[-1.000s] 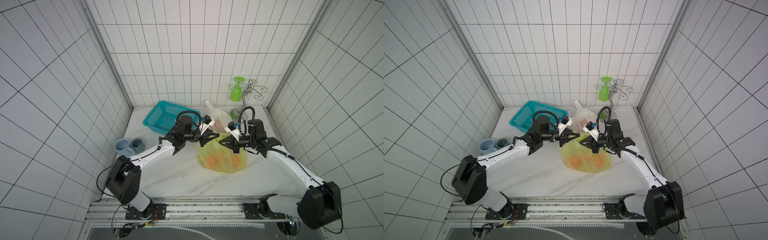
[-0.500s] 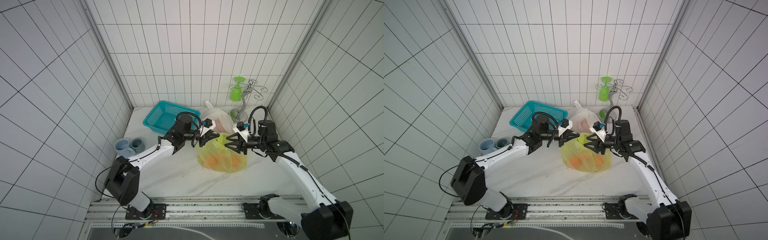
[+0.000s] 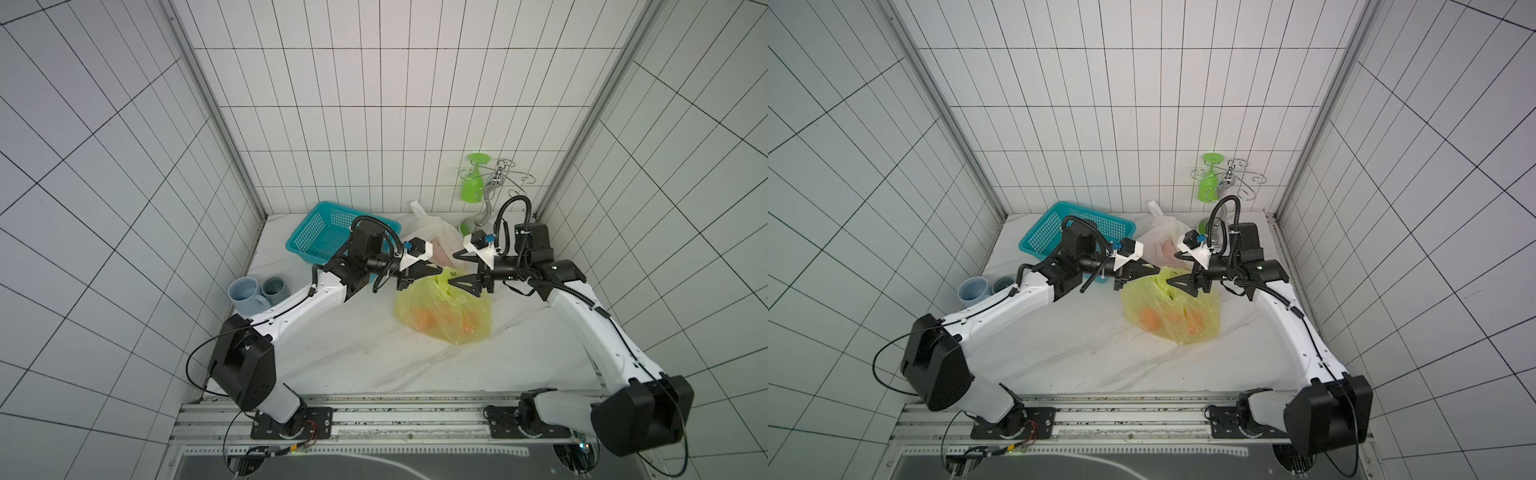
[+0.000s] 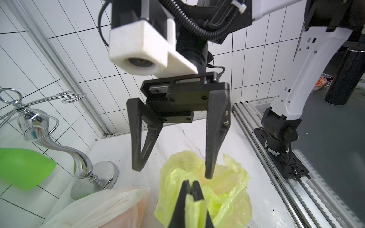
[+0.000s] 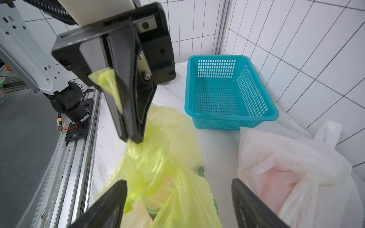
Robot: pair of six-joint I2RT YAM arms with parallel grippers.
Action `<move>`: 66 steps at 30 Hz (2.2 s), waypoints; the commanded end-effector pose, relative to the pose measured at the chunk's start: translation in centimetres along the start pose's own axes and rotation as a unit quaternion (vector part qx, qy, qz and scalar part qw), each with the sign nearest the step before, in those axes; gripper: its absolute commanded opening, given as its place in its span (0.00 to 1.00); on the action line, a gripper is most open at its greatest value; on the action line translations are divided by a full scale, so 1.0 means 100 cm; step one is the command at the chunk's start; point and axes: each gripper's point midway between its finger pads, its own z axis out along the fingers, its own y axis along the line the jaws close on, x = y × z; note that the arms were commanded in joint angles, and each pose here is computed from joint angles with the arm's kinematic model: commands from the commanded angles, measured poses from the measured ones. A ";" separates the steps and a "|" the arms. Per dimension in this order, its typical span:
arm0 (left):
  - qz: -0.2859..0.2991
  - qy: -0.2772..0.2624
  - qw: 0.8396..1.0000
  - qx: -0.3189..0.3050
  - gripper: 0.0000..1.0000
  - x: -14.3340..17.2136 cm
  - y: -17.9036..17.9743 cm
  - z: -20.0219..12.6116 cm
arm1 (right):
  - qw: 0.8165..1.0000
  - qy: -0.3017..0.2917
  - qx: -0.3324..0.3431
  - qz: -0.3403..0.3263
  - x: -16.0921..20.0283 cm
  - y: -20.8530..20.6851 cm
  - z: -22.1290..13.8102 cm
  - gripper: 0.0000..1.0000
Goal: Place the oranges into plastic bags & tie knots
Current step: Tie the plastic bag at the center of the board.
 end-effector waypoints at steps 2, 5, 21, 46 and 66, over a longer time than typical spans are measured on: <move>0.031 -0.014 0.999 0.023 0.00 -0.016 -0.008 0.001 | 0.997 -0.007 -0.048 -0.054 -0.021 0.006 -0.002 0.84; 0.029 -0.013 0.999 0.023 0.00 -0.015 -0.007 0.001 | 0.995 0.003 -0.081 -0.053 -0.012 0.012 0.006 0.83; 0.042 -0.002 0.999 0.015 0.00 -0.012 -0.007 0.001 | 0.993 0.008 -0.099 -0.056 -0.022 0.017 0.015 0.67; 0.049 0.006 0.999 0.022 0.00 -0.011 -0.010 0.005 | 0.995 0.018 -0.090 -0.034 -0.024 0.019 0.017 0.70; 0.051 0.010 0.999 0.014 0.00 -0.012 -0.009 0.004 | 0.992 0.067 -0.099 -0.035 -0.003 0.022 0.036 0.31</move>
